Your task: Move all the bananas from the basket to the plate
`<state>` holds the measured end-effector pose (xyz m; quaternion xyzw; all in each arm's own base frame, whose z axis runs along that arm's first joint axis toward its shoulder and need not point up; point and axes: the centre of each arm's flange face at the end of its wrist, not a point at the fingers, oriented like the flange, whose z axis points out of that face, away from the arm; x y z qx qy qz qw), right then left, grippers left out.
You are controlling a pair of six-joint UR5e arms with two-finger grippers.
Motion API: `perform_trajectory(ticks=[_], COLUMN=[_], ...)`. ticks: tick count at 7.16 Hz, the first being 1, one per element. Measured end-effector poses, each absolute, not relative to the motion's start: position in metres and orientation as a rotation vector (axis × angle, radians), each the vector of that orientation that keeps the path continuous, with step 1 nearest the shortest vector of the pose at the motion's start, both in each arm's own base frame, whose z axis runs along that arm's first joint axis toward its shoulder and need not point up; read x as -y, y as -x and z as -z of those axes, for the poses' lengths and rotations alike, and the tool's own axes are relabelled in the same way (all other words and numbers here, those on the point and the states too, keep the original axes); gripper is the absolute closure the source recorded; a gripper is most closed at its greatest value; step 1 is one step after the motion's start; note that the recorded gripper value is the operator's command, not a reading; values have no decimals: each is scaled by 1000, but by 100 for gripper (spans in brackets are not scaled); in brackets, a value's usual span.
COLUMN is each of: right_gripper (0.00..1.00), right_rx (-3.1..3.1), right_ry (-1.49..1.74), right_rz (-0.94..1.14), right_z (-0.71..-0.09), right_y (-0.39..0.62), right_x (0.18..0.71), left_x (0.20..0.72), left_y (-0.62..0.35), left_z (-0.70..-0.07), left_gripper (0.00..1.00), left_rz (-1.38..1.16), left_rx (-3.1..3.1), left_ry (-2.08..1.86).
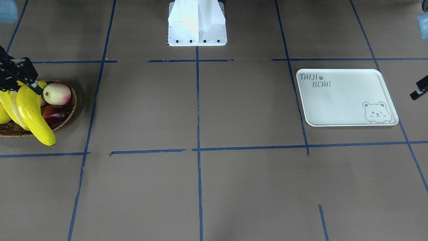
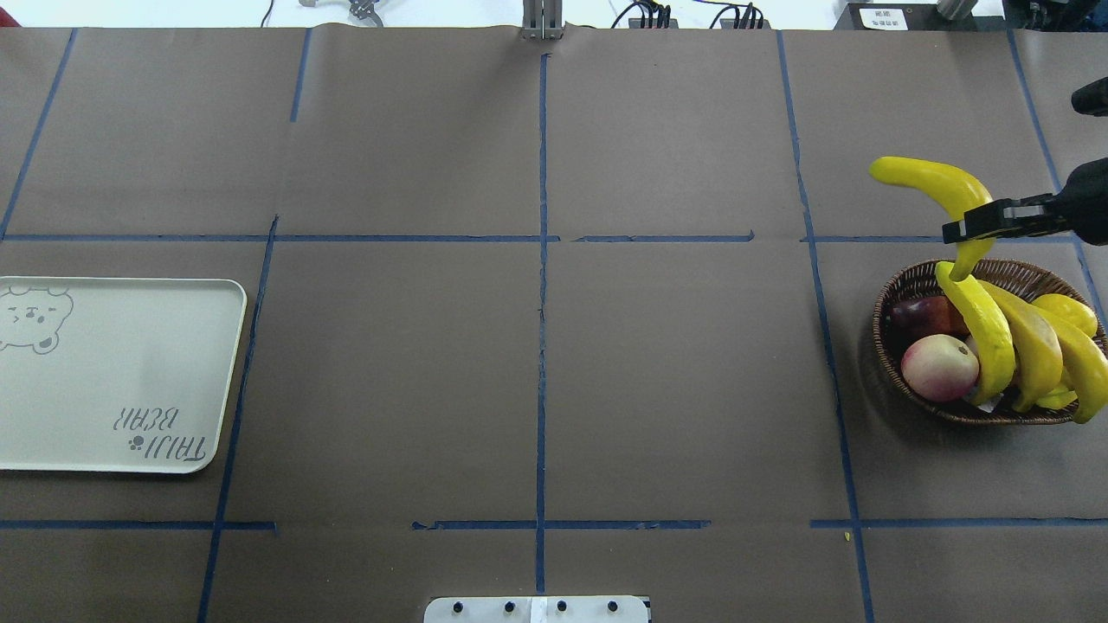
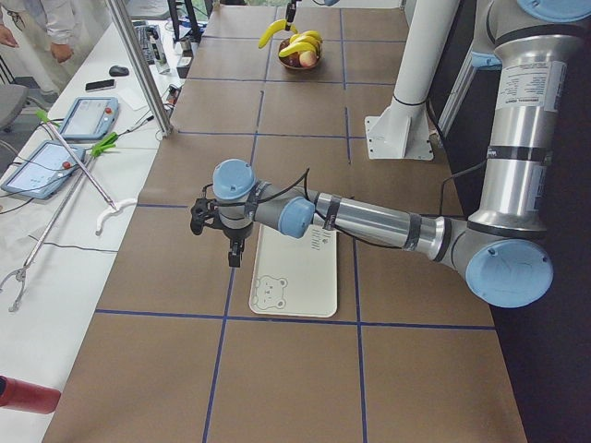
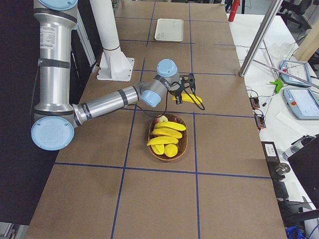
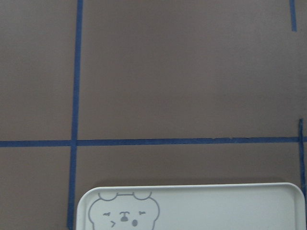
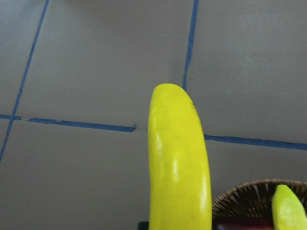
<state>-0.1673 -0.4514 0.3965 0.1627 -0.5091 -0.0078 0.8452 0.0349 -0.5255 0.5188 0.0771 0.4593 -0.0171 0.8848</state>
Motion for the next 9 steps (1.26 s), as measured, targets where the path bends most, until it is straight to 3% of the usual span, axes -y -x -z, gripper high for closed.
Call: perform_trajectory(ticks=[3,9], right_gripper=[98,98], right_rx=[1124,1306], right_ry=[-431,-496], right_rz=[110,-18], right_z=[-337,-278], right_y=[224,300], right_x=[468,442], left_x=[518,494], left_y=[-115,-305], left_z=[-455,-284], left_gripper=[0,0], left_rz=[21,472], left_rx=[-1141,-1280], left_ry=[-145,269])
